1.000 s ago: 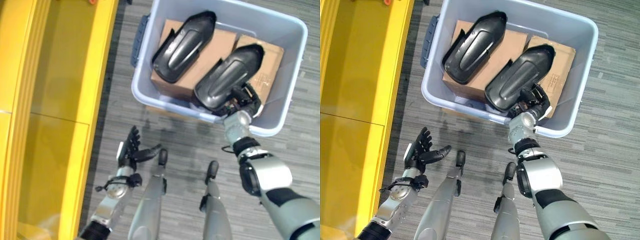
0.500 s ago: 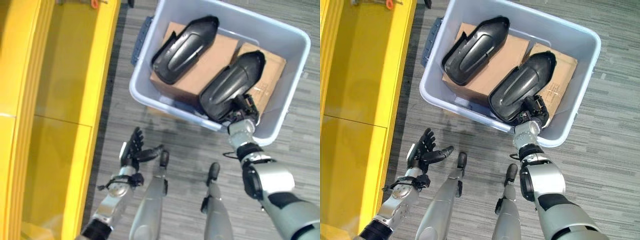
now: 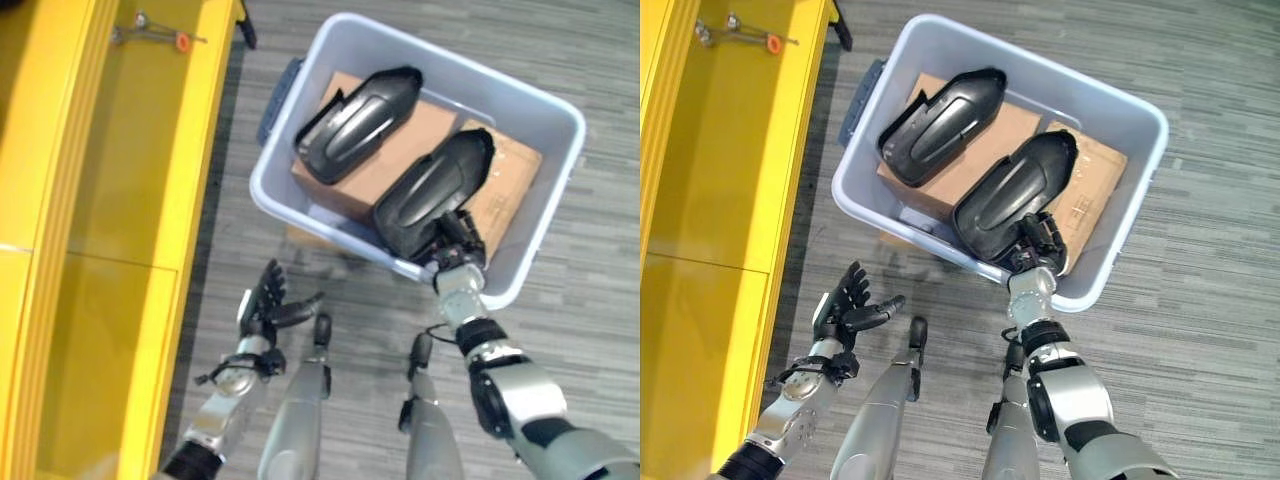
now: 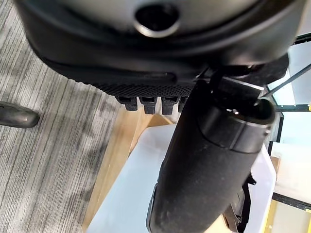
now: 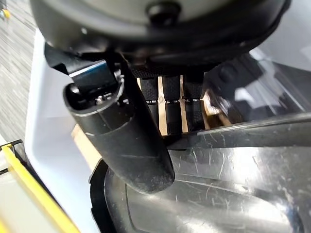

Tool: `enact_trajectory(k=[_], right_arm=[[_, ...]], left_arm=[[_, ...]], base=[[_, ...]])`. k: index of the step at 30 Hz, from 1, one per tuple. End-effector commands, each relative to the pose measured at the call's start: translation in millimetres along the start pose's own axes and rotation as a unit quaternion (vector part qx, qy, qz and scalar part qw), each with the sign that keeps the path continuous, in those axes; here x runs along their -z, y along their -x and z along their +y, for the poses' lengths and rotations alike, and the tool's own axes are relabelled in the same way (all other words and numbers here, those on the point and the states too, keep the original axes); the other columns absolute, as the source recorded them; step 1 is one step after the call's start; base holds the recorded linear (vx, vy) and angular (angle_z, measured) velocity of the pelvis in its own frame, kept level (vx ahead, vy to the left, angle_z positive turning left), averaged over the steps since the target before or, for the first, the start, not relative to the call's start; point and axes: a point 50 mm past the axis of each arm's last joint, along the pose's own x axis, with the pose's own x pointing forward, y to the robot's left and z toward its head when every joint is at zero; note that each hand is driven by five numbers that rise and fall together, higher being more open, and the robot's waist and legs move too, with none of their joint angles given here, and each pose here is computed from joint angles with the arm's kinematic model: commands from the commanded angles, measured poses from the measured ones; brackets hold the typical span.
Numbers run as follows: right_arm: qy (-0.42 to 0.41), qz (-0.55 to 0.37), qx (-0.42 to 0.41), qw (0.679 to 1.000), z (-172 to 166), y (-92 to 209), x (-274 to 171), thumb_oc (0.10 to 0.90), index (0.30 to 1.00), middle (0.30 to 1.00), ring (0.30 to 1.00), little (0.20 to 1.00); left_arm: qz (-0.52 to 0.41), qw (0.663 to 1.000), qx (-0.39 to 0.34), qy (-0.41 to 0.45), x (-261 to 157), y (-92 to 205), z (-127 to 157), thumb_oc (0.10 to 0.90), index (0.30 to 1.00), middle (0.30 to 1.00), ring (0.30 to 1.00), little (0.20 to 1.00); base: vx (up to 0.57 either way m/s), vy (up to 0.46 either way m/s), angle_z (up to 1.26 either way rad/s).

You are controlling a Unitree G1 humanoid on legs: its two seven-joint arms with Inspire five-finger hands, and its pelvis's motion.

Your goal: Move parts from the plastic box to the shelf.

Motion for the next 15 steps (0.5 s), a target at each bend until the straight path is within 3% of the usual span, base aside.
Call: enact_trajectory(k=[1, 15], right_arm=[[-0.002, -0.075, -0.088, 0.993, 24.8, 8.6, -25.6, 0.400, 0.300, 0.300, 0.300, 0.300], [0.022, -0.080, -0.183, 0.980, 7.8, 39.6, -25.3, 0.400, 0.300, 0.300, 0.300, 0.300]], left_arm=[[-0.046, 0.999, 0.018, 0.009, -17.4, 5.3, 1.4, 0.900, 1.000, 1.000, 1.000, 1.000], [0.006, 1.000, -0.003, -0.017, 3.0, 30.0, 35.0, 0.900, 1.000, 1.000, 1.000, 1.000]], base=[[0.02, -0.055, -0.14], [0.04, -0.044, -0.13]])
